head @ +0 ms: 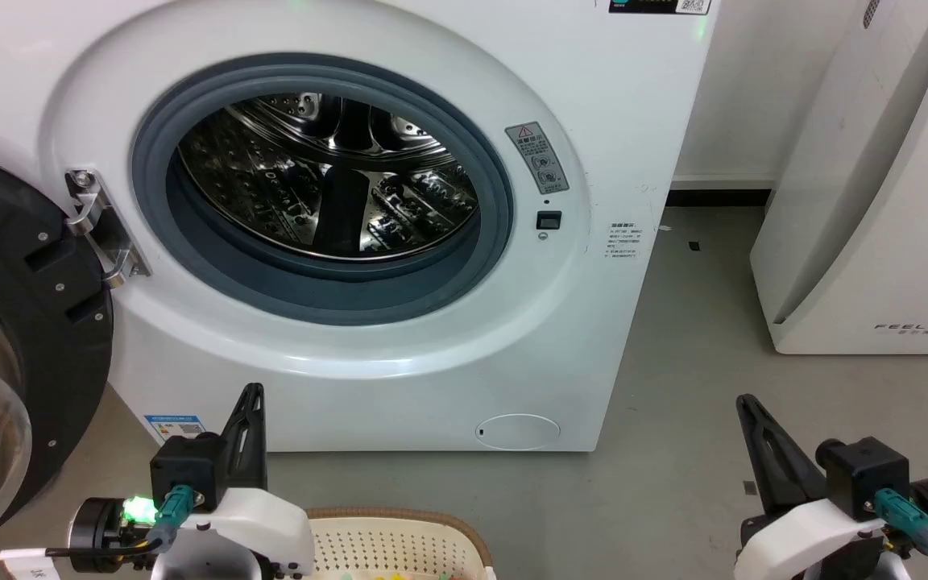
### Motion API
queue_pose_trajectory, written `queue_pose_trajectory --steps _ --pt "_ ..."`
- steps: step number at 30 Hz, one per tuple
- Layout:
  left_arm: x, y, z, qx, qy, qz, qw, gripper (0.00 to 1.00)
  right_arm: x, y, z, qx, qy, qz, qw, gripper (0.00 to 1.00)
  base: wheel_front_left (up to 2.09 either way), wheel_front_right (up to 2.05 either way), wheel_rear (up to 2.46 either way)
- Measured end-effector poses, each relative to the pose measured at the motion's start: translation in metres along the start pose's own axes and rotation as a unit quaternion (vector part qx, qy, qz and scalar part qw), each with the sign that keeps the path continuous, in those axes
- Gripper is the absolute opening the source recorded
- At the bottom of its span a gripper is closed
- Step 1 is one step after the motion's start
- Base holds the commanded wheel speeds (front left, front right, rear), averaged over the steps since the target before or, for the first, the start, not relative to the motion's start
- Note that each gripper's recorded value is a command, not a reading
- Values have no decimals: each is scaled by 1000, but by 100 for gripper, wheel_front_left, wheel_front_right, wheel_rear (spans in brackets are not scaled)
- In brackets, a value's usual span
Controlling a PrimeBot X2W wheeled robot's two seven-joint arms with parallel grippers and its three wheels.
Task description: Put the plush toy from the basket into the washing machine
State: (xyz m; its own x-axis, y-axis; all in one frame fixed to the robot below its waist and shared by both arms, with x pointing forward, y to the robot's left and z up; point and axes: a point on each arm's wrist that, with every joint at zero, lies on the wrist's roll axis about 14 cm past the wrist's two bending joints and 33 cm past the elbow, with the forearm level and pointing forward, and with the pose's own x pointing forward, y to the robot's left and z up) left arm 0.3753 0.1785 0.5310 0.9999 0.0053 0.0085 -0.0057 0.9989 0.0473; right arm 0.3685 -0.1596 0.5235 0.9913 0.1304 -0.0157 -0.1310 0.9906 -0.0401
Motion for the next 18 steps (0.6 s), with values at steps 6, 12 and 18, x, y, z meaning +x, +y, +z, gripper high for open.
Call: queue_pose_trajectory --steps 6,12,18 --pt "0 0 0 0 0 0 1000 100 0 0 0 0 0 0 1000 100 0 0 0" --pt "0 0 -1 0 1 1 1000 100 0 -1 1 5 -3 -1 1000 100 0 0 0" --pt "1 -1 -3 -5 0 1 1000 100 0 -4 4 13 -11 -5 1000 100 0 0 0"
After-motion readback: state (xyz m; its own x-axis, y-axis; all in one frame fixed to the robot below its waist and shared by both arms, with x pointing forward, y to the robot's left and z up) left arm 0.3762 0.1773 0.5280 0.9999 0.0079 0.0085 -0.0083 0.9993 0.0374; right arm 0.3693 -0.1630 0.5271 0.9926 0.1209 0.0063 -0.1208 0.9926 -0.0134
